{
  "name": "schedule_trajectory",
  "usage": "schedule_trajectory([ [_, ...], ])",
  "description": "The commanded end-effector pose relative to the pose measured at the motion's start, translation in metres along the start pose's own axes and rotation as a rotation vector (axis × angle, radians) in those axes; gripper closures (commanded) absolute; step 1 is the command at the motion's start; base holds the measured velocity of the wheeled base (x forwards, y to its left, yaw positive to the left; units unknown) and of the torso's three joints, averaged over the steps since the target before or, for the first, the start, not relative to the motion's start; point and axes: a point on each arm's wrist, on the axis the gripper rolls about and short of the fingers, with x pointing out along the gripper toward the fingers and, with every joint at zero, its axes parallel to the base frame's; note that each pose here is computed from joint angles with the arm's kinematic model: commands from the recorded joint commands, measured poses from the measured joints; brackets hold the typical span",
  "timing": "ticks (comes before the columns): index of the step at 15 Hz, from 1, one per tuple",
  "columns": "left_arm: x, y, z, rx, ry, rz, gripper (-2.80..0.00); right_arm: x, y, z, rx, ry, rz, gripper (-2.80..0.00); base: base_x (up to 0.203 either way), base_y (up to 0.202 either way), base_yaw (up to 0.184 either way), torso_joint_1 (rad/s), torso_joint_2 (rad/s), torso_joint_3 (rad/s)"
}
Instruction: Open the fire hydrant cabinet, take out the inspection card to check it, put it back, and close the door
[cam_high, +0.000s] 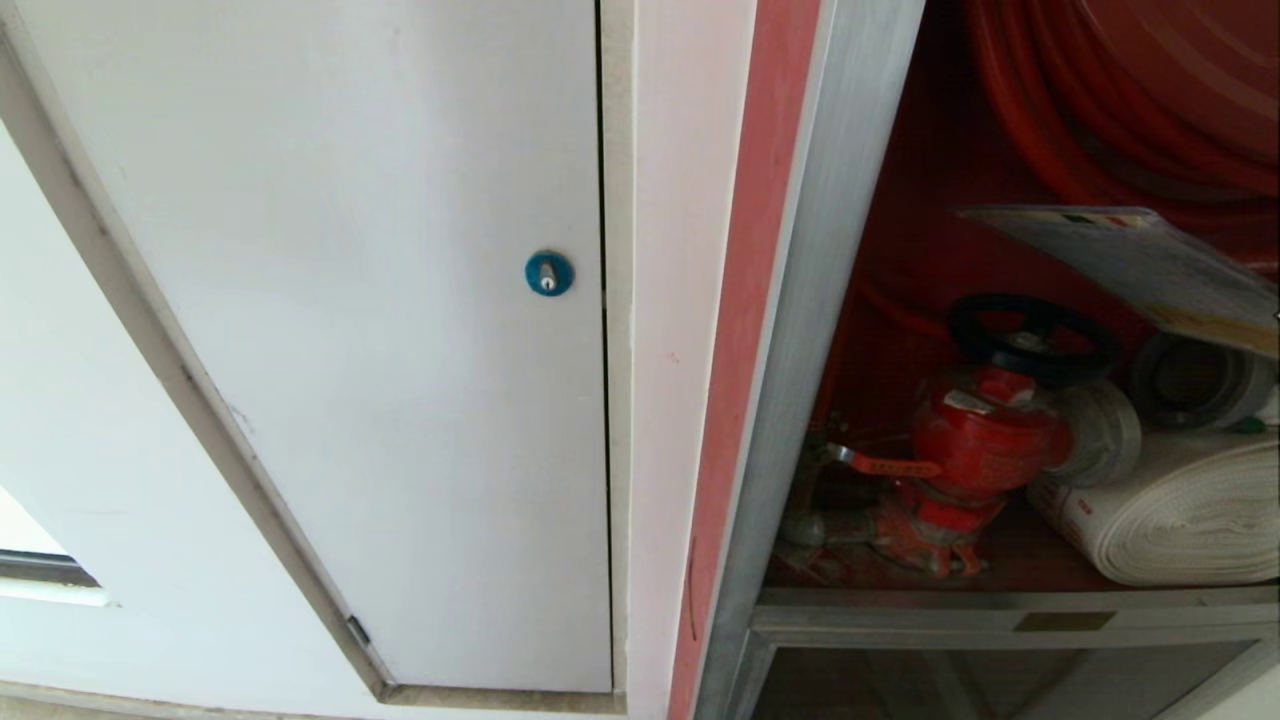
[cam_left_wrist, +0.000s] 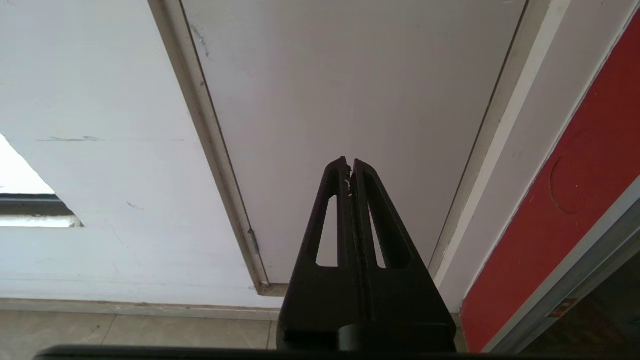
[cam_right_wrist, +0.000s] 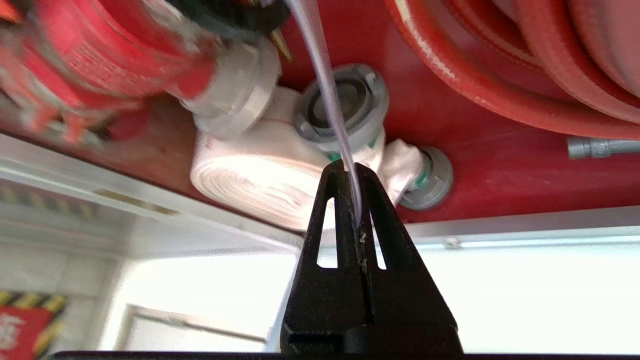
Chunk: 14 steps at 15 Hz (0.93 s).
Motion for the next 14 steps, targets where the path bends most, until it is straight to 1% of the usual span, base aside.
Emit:
schedule_trajectory([
  [1, 0.001, 0.0, -0.004, 0.0, 0.013, -0.001, 0.0, 0.01, 0.007, 0.006, -0.033, 0.033, 0.003, 0.0, 0.0, 0.0, 0.0, 0.0, 0.0, 0.0],
  [5, 0.001, 0.0, -0.004, 0.0, 0.013, -0.001, 0.0, 0.027, 0.014, 0.018, -0.067, 0.078, 0.003, 0.0, 0.0, 0.0, 0.0, 0.0, 0.0, 0.0],
  [7, 0.001, 0.0, -0.004, 0.0, 0.013, -0.001, 0.0, 0.033, 0.018, 0.02, -0.097, 0.098, 0.006, 0.0, 0.0, 0.0, 0.0, 0.0, 0.0, 0.0],
  [9, 0.001, 0.0, -0.004, 0.0, 0.013, -0.001, 0.0, 0.039, 0.019, 0.025, -0.117, 0.119, -0.006, 0.0, 0.0, 0.0, 0.0, 0.0, 0.0, 0.0],
  [12, 0.001, 0.0, -0.004, 0.0, 0.013, -0.001, 0.0, 0.047, 0.024, 0.023, -0.135, 0.15, -0.001, 0.0, 0.0, 0.0, 0.0, 0.0, 0.0, 0.0],
  [14, 0.001, 0.0, -0.004, 0.0, 0.013, 0.0, 0.0, 0.055, 0.03, 0.024, -0.127, 0.142, 0.014, 0.0, 0.0, 0.0, 0.0, 0.0, 0.0, 0.0],
])
